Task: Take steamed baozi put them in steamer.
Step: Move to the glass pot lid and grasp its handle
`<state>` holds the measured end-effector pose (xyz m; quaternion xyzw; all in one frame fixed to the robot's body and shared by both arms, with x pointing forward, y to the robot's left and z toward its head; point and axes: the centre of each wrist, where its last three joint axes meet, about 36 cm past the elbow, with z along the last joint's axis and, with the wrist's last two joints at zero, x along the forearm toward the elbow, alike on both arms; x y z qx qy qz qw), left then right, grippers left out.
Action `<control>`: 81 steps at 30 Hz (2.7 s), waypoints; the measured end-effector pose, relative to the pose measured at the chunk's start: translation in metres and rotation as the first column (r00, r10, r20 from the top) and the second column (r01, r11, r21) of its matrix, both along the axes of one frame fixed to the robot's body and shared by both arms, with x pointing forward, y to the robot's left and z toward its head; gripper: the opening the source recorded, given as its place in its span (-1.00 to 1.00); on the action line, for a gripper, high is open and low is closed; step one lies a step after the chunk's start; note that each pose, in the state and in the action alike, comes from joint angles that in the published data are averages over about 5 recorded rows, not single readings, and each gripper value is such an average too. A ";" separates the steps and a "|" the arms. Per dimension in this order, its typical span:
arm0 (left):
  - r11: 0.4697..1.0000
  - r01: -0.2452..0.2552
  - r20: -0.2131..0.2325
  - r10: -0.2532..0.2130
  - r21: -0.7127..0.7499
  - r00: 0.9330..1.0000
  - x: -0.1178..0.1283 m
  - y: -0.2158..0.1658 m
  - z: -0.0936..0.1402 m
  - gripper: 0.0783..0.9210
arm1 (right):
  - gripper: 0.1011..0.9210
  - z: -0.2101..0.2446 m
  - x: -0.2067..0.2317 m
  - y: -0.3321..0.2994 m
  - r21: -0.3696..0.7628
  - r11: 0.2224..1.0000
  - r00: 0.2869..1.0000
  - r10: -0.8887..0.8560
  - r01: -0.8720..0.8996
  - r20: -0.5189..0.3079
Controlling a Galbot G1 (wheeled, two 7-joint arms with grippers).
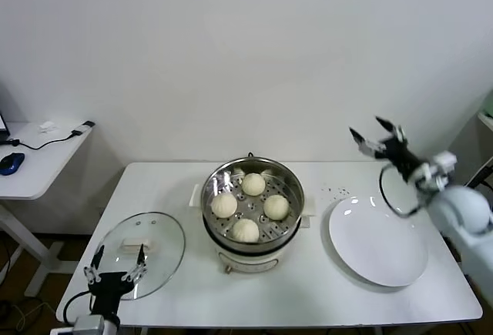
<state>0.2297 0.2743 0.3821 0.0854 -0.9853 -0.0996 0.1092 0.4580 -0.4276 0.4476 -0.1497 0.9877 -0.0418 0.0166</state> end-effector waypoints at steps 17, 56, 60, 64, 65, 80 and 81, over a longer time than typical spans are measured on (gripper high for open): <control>0.909 -0.007 0.081 -0.030 0.416 0.996 -0.011 0.016 -0.029 0.77 | 0.76 -0.155 -0.176 0.020 0.141 0.962 0.971 -0.222 0.234 -0.093; 0.162 0.226 -0.220 -0.055 0.961 0.974 0.063 0.046 -0.134 0.77 | 0.76 -0.169 -0.248 0.078 0.149 0.901 0.909 -0.383 0.407 -0.165; 0.153 0.217 -0.214 -0.035 0.964 0.976 0.075 0.046 -0.134 0.77 | 0.76 -0.170 -0.252 0.081 0.146 0.901 0.907 -0.384 0.409 -0.170; 0.142 0.217 -0.216 -0.020 0.966 0.976 0.082 0.047 -0.137 0.73 | 0.76 -0.172 -0.255 0.083 0.145 0.900 0.906 -0.385 0.410 -0.173; 0.139 0.219 -0.219 -0.017 0.966 0.976 0.083 0.048 -0.138 0.68 | 0.76 -0.173 -0.255 0.083 0.145 0.900 0.906 -0.386 0.411 -0.174; 0.131 0.247 -0.251 0.009 0.960 0.968 0.089 0.049 -0.156 -0.33 | 0.76 -0.179 -0.257 0.092 0.148 0.899 0.904 -0.382 0.411 -0.191; 0.131 0.248 -0.251 0.009 0.960 0.968 0.089 0.050 -0.157 -0.39 | 0.76 -0.180 -0.257 0.092 0.149 0.899 0.904 -0.382 0.411 -0.191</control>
